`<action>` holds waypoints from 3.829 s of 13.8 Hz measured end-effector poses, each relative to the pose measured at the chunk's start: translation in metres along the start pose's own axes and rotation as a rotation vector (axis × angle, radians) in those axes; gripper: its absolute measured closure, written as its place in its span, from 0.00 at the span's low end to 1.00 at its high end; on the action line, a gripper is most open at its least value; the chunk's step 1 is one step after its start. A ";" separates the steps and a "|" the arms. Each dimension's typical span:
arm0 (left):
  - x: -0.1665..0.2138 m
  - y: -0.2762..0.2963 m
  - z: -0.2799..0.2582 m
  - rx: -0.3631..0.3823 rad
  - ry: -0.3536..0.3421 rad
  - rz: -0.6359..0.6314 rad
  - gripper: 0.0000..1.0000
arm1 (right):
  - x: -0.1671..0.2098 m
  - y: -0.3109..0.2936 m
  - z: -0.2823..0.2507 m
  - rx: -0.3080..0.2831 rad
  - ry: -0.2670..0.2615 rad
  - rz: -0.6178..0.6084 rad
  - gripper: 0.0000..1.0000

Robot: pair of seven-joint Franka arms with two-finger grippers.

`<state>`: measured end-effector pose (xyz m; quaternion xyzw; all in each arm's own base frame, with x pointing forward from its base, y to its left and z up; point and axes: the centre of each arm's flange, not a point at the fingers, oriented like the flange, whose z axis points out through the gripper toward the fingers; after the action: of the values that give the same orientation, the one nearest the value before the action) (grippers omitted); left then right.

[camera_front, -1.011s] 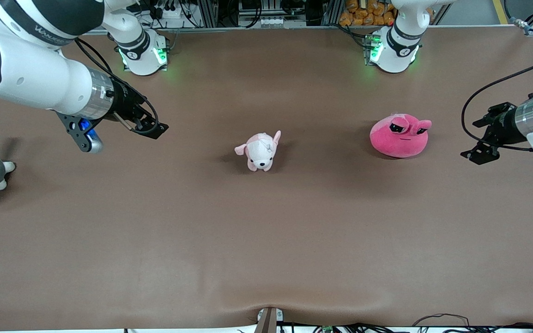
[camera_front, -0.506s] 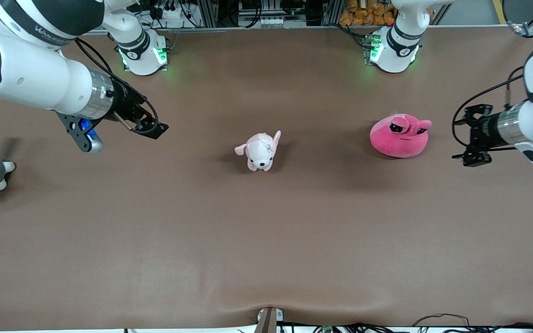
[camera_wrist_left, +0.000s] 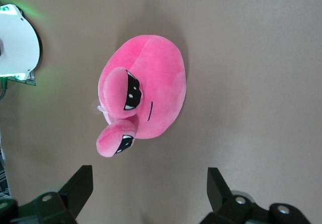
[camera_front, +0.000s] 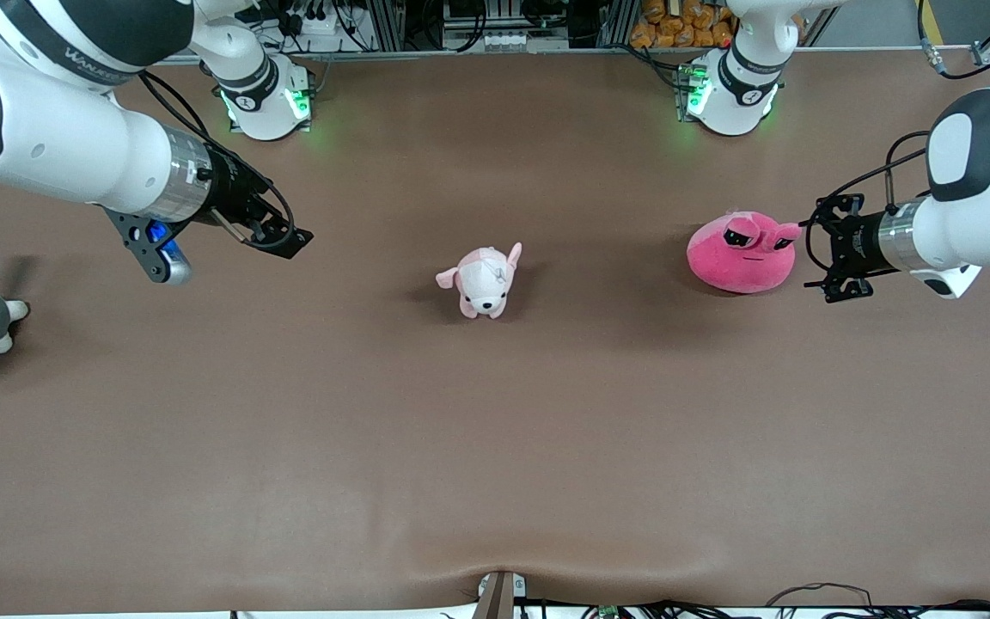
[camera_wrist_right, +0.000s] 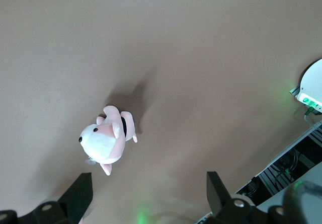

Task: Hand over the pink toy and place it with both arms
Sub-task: 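Lower the left gripper onto the pink toy and close it, then lift the pink toy with the left gripper toward the table middle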

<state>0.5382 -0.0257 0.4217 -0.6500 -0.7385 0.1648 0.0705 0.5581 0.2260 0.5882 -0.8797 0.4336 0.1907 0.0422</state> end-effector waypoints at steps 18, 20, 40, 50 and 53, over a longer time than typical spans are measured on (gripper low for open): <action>0.041 -0.039 0.090 -0.086 0.002 -0.092 0.00 | 0.001 0.001 0.000 -0.005 -0.002 0.005 0.00; 0.042 -0.040 0.094 -0.080 0.001 -0.094 0.02 | 0.002 0.002 0.000 -0.009 -0.003 0.008 0.00; 0.045 -0.047 0.110 -0.020 -0.001 -0.076 0.87 | 0.003 0.002 0.000 -0.010 -0.003 0.012 0.00; 0.027 -0.062 0.008 0.115 -0.018 0.090 0.89 | 0.003 0.002 0.000 -0.009 -0.004 0.014 0.00; 0.008 -0.066 -0.047 0.061 -0.039 0.127 0.89 | 0.000 0.001 0.000 0.001 -0.031 0.027 0.00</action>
<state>0.4902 -0.0172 0.4872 -0.6897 -0.6916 0.2040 0.0655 0.5574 0.2252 0.5882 -0.8707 0.4449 0.2046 0.0466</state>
